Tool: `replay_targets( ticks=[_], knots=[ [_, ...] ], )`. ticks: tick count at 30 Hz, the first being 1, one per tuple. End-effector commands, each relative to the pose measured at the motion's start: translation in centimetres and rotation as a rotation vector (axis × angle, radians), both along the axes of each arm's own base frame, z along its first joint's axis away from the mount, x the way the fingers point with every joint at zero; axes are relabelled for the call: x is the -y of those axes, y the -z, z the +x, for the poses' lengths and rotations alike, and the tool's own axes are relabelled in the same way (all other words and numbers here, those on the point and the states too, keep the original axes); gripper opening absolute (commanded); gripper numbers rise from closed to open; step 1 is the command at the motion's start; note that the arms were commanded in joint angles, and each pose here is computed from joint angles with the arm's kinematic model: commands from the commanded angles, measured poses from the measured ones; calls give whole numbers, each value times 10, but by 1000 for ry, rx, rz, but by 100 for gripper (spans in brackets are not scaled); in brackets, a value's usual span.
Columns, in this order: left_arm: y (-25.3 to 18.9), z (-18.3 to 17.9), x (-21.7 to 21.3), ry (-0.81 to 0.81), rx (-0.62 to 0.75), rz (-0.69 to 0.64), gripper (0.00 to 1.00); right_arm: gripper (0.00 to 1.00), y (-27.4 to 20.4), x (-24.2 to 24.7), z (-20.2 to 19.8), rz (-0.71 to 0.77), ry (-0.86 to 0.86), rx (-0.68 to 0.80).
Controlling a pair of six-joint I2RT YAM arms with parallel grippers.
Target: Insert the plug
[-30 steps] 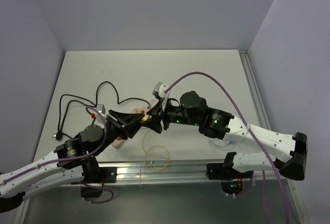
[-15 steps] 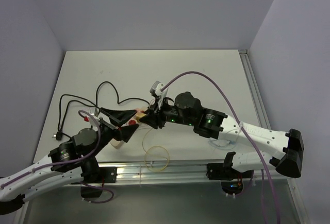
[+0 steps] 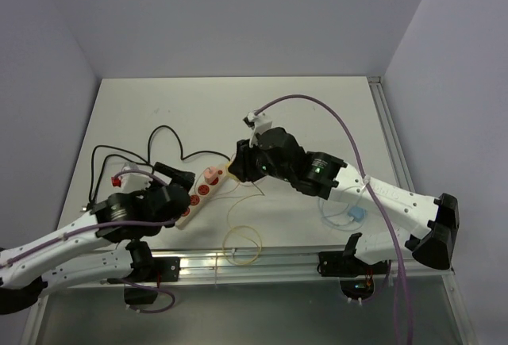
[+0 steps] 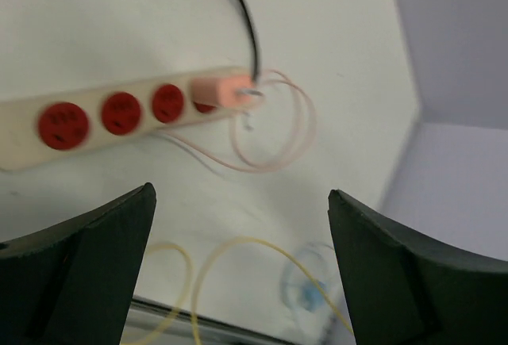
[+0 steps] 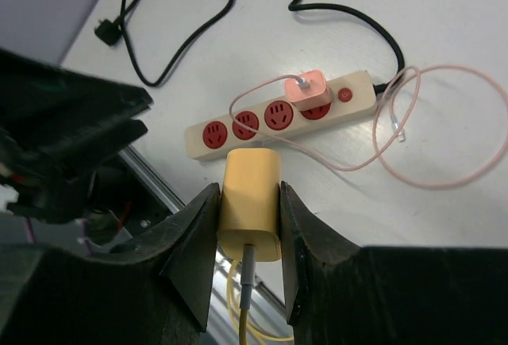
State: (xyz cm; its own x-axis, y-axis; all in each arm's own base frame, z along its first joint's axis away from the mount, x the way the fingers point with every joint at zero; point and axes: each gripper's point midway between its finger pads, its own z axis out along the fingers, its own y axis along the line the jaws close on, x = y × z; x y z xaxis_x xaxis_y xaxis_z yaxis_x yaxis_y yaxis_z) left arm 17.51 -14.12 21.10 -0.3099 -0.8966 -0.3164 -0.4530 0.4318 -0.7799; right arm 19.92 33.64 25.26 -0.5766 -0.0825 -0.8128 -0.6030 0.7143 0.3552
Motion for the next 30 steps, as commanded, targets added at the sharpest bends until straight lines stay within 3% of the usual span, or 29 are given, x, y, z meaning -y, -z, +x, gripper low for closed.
replay_targets(
  ticks=[1, 4, 7, 10, 14, 15, 20, 25, 30],
  knots=[
    [16, 4, -46, -209, -44, 213, 93, 0, -4, 7, 4, 85, 99, -180],
    [19, 10, -47, -250, -31, 254, 86, 0, 1, 11, 7, 147, 116, -277],
    [31, 12, -57, -310, -15, 245, 62, 0, 1, 22, 17, 146, 161, -292],
    [37, 14, -67, -358, 16, 207, 52, 0, 0, 32, 20, 117, 198, -276],
    [26, 30, -61, -295, 73, 241, 56, 0, 2, 42, 22, 108, 240, -262],
    [30, 31, -62, -234, 46, 327, 57, 0, 3, 45, 23, 103, 255, -264],
    [34, 64, -78, -177, -4, 393, 64, 0, 4, 49, 19, 130, 251, -271],
    [68, 87, -86, -179, -121, 352, 69, 0, 14, 49, 22, 101, 267, -299],
    [114, 97, -88, -164, -237, 302, 63, 0, 16, 50, 26, 77, 275, -313]
  ],
)
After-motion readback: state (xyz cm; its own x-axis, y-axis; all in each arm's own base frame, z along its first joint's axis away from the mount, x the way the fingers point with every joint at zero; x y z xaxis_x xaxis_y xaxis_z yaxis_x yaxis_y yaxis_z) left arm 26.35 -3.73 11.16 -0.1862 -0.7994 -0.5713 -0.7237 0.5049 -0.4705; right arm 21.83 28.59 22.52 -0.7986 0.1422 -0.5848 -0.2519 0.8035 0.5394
